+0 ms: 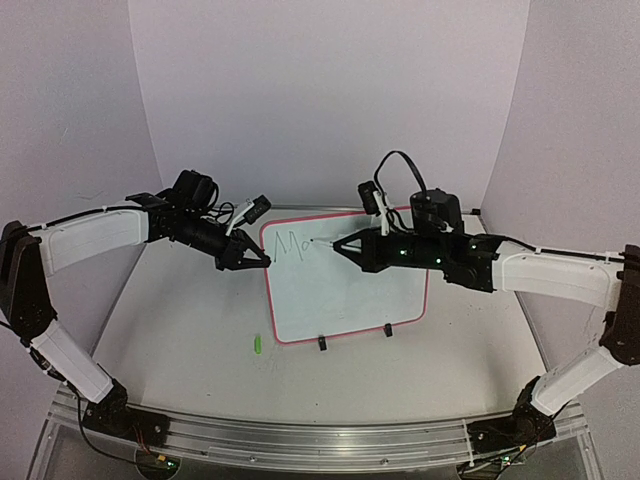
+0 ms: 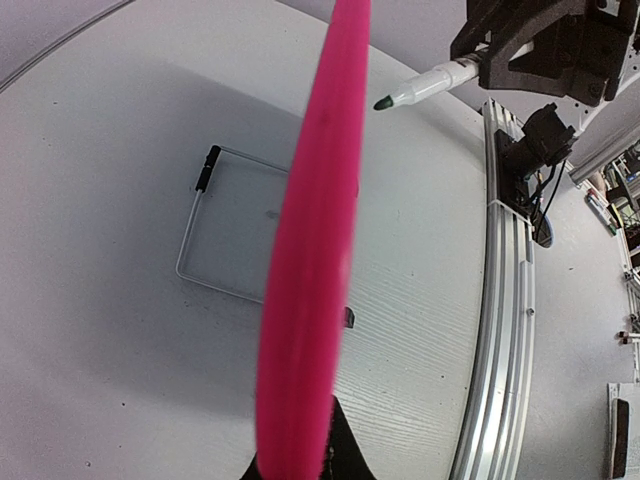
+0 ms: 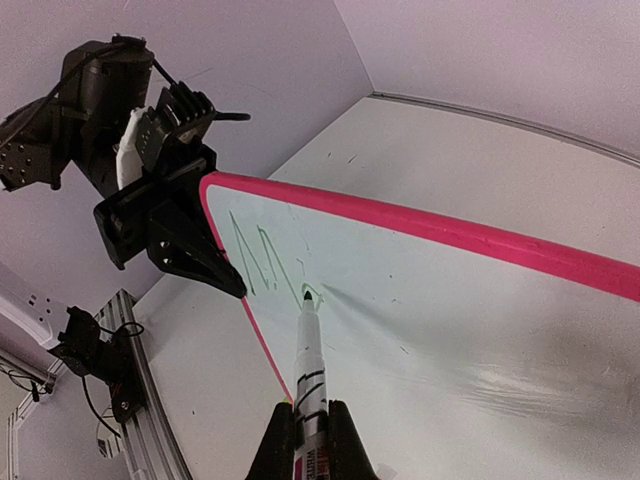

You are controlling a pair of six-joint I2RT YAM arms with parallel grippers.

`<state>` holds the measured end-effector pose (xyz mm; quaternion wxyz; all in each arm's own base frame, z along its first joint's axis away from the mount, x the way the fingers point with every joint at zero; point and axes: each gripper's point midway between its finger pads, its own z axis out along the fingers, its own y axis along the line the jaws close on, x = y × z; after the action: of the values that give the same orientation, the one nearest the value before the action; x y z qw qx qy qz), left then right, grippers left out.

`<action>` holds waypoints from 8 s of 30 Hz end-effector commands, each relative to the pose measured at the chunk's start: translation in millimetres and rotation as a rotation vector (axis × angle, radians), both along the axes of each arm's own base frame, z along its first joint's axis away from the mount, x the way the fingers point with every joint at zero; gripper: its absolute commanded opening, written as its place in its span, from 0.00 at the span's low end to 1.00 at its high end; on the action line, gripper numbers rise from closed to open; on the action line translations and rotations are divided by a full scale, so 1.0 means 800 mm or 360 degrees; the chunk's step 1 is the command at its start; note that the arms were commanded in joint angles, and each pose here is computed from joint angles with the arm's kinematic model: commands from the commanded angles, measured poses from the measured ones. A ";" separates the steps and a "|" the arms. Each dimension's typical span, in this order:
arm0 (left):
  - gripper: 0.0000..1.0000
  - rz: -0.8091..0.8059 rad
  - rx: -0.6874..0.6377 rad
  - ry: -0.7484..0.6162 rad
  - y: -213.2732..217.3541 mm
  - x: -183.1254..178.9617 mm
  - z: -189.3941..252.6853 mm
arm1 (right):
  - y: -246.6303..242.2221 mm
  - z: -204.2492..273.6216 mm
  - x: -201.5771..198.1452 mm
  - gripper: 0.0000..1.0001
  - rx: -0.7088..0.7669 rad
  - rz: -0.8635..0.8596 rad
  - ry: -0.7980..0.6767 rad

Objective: Write a sentence on the whiteboard

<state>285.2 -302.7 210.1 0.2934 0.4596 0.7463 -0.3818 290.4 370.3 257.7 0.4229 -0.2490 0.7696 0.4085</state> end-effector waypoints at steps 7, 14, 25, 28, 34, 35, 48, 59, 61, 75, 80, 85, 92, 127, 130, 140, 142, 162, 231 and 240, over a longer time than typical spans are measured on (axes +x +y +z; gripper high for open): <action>0.00 0.0038 0.0061 -0.0094 0.010 0.009 -0.004 | 0.000 0.020 0.020 0.00 0.0026 -0.0094 -0.0079; 0.00 0.0039 0.0061 -0.0093 0.010 0.009 -0.004 | -0.005 0.008 0.021 0.00 -0.0003 -0.0126 -0.0054; 0.00 0.0037 0.0061 -0.0091 0.009 0.009 -0.005 | -0.018 -0.028 0.010 0.00 -0.0068 -0.0143 0.0047; 0.00 0.0037 0.0061 -0.0093 0.009 0.009 -0.004 | -0.020 -0.025 0.011 0.00 -0.0068 -0.0159 0.0031; 0.00 0.0036 0.0061 -0.0090 0.009 0.009 -0.004 | -0.025 0.001 0.016 0.00 -0.0033 -0.0203 -0.0043; 0.00 0.0036 0.0061 -0.0090 0.009 0.009 -0.004 | -0.026 0.006 0.017 0.00 -0.0027 -0.0211 -0.0057; 0.00 0.0038 0.0060 -0.0097 0.010 0.009 -0.003 | -0.027 0.028 0.022 0.00 0.0004 -0.0238 -0.0126; 0.00 0.0039 0.0064 -0.0093 0.010 0.009 -0.005 | -0.028 0.047 0.003 0.00 0.0083 -0.0147 -0.0149; 0.00 0.0039 0.0065 -0.0093 0.010 0.009 -0.005 | -0.030 0.049 -0.003 0.00 0.0094 -0.0125 -0.0150; 0.00 0.0037 0.0067 -0.0086 0.009 0.009 -0.007 | -0.028 0.004 0.003 0.00 0.0019 -0.0158 -0.0035; 0.00 0.0036 0.0067 -0.0082 0.009 0.010 -0.008 | -0.025 -0.001 0.008 0.00 0.0002 -0.0170 -0.0030; 0.00 0.0038 0.0069 -0.0083 0.009 0.010 -0.008 | -0.027 -0.006 0.014 0.00 -0.0015 -0.0206 -0.0028; 0.00 0.0040 0.0073 -0.0080 0.009 0.010 -0.009 | -0.040 -0.004 0.017 0.00 -0.0020 -0.0297 -0.0044; 0.00 0.0037 0.0076 -0.0077 0.009 0.010 -0.010 | -0.023 -0.005 0.017 0.00 -0.0018 -0.0204 -0.0046; 0.00 0.0037 0.0076 -0.0078 0.009 0.010 -0.010 | -0.025 -0.015 0.015 0.00 -0.0029 -0.0207 -0.0014; 0.00 0.0037 0.0076 -0.0078 0.009 0.010 -0.010 | -0.033 -0.031 0.010 0.00 -0.0045 -0.0232 0.0035; 0.00 0.0038 0.0075 -0.0078 0.009 0.010 -0.010 | -0.034 -0.031 0.011 0.00 -0.0047 -0.0239 0.0033; 0.00 0.0037 0.0074 -0.0081 0.009 0.010 -0.009 | -0.050 -0.018 0.014 0.00 -0.0039 -0.0328 -0.0018; 0.00 0.0043 0.0090 -0.0062 0.009 0.012 -0.014 | -0.073 0.021 0.030 0.00 0.0048 -0.0297 -0.0103; 0.00 0.0041 0.0093 -0.0059 0.009 0.012 -0.016 | -0.084 0.001 0.023 0.00 0.0031 -0.0336 -0.0038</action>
<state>285.5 -302.4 209.8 0.2933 0.4591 0.7467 -0.3816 304.5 310.1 250.5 0.4555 -0.1858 0.7886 0.3690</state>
